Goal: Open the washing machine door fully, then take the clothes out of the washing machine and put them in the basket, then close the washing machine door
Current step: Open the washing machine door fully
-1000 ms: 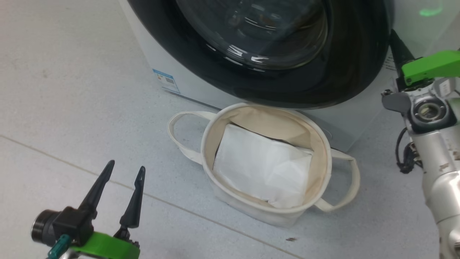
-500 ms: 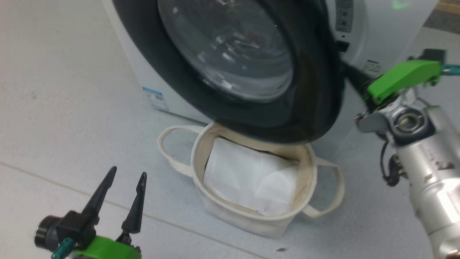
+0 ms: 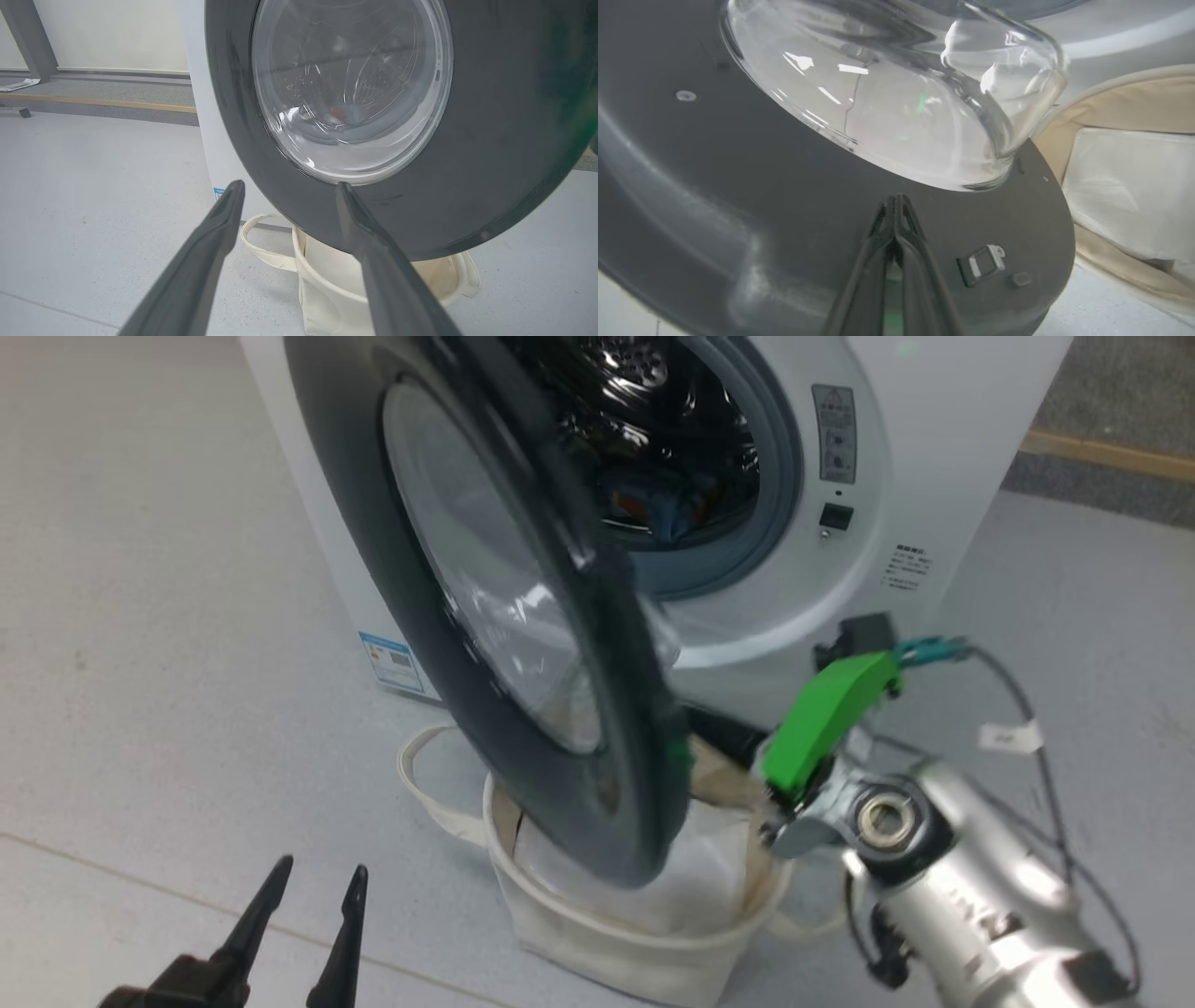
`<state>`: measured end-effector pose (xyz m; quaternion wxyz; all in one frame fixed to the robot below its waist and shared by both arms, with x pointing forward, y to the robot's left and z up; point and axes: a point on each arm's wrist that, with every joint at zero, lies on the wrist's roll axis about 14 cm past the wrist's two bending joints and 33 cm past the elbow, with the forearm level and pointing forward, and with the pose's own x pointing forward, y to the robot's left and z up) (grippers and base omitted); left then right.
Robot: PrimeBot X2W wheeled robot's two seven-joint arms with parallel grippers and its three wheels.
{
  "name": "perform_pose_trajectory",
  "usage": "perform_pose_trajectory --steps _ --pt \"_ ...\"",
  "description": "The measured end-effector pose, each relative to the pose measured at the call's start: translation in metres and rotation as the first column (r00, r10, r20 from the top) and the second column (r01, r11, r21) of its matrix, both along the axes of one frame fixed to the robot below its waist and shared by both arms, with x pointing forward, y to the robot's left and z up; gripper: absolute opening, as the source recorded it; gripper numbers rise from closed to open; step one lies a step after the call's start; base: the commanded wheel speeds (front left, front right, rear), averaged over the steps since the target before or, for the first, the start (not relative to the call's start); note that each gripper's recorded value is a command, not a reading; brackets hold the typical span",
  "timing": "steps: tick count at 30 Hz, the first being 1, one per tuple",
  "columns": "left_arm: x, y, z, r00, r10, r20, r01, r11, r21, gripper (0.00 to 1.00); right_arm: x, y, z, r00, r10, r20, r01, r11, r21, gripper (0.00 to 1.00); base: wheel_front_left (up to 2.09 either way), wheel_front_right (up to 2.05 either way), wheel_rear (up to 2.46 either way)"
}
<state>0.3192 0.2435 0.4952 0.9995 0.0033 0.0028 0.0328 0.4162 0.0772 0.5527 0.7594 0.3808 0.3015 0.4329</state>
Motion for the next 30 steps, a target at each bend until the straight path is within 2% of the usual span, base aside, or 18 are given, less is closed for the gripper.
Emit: perform_pose_trajectory --steps 2,3,6,19,23,29,30 --pt "-0.007 0.003 -0.002 1.0 0.012 -0.006 -0.012 1.0 -0.001 1.0 -0.019 0.015 -0.001 0.999 0.047 -0.011 -0.047 0.999 0.014 0.0 0.0 0.0 0.0" --pt "-0.014 0.008 -0.004 0.999 0.03 -0.015 -0.031 1.0 -0.008 1.0 -0.04 0.032 -0.005 0.994 0.102 -0.026 -0.102 0.995 0.02 0.0 0.0 0.0 0.0" --pt "-0.024 0.015 -0.006 0.998 0.057 -0.027 -0.058 0.998 -0.005 1.0 -0.064 0.053 -0.004 0.985 0.169 -0.046 -0.167 0.985 0.053 0.0 0.0 0.0 0.0" --pt "-0.048 0.035 -0.01 0.988 0.148 -0.046 -0.148 0.989 -0.013 1.0 -0.118 0.101 0.001 0.953 0.288 -0.099 -0.272 0.951 0.148 0.0 0.0 0.0 0.0" --pt "-0.049 0.036 -0.01 0.987 0.152 -0.049 -0.153 0.988 -0.014 1.0 -0.117 0.106 0.006 0.957 0.281 -0.078 -0.268 0.952 0.15 0.0 0.0 0.0 0.0" --pt "-0.049 0.038 -0.008 0.986 0.164 -0.041 -0.165 0.986 -0.021 1.0 -0.09 0.098 0.014 0.99 0.143 -0.009 -0.14 0.979 0.151 0.0 0.0 0.0 0.0" --pt "-0.049 0.038 -0.007 0.986 0.165 -0.04 -0.166 0.986 -0.023 1.0 -0.087 0.095 0.013 0.993 0.119 0.009 -0.119 0.983 0.142 0.15 0.0 0.0 0.0"
